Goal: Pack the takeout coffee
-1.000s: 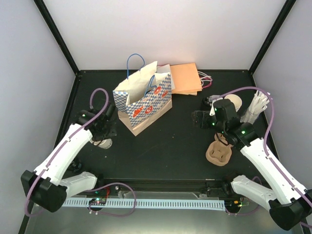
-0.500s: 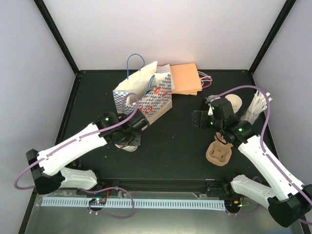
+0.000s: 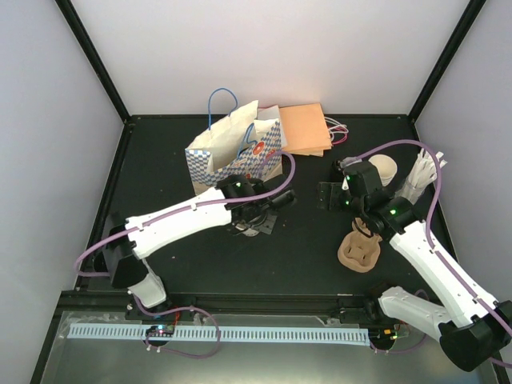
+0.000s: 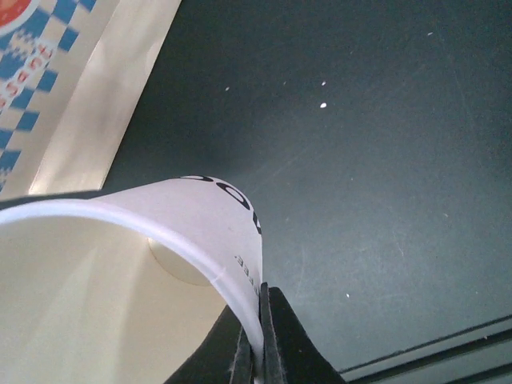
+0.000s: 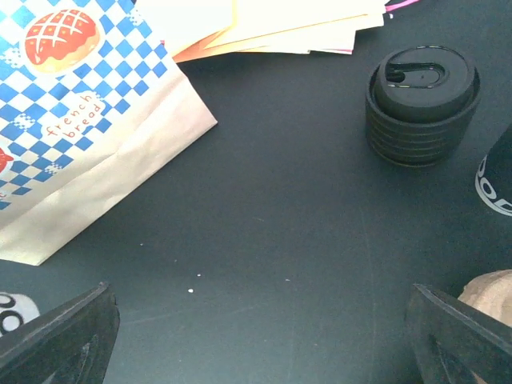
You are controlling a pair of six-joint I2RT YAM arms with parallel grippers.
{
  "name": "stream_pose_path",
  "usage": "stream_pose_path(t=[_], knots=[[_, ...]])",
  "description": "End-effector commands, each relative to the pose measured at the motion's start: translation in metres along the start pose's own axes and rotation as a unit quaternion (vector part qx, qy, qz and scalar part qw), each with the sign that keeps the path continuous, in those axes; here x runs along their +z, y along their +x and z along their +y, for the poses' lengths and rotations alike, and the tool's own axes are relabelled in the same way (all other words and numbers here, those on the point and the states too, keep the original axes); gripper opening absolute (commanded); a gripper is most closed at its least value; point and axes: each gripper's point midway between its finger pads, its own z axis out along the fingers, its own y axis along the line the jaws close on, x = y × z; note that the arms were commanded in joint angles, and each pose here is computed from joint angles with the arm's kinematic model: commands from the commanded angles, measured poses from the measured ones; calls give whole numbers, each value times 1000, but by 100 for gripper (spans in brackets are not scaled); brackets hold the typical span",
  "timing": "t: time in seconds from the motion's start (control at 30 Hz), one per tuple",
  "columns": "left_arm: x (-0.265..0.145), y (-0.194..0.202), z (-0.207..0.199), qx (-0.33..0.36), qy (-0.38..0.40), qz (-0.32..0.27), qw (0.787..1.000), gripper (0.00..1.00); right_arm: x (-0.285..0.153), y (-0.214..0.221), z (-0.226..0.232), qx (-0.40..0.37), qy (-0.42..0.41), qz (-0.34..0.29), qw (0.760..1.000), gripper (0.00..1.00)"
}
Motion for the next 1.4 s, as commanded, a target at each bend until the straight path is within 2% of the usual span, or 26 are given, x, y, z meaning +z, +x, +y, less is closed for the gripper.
stream_pose_path(t=[0.0, 0.43, 1.37], knots=[[5, -21, -17, 51, 9, -23, 998, 3, 0, 0, -10, 11, 23, -5, 1000, 100], [46, -21, -29, 79, 17, 14, 997, 3, 5, 3, -18, 9, 49, 5, 999, 100], [86, -10, -24, 69, 18, 58, 996, 6, 5, 5, -20, 8, 56, 9, 998, 100]])
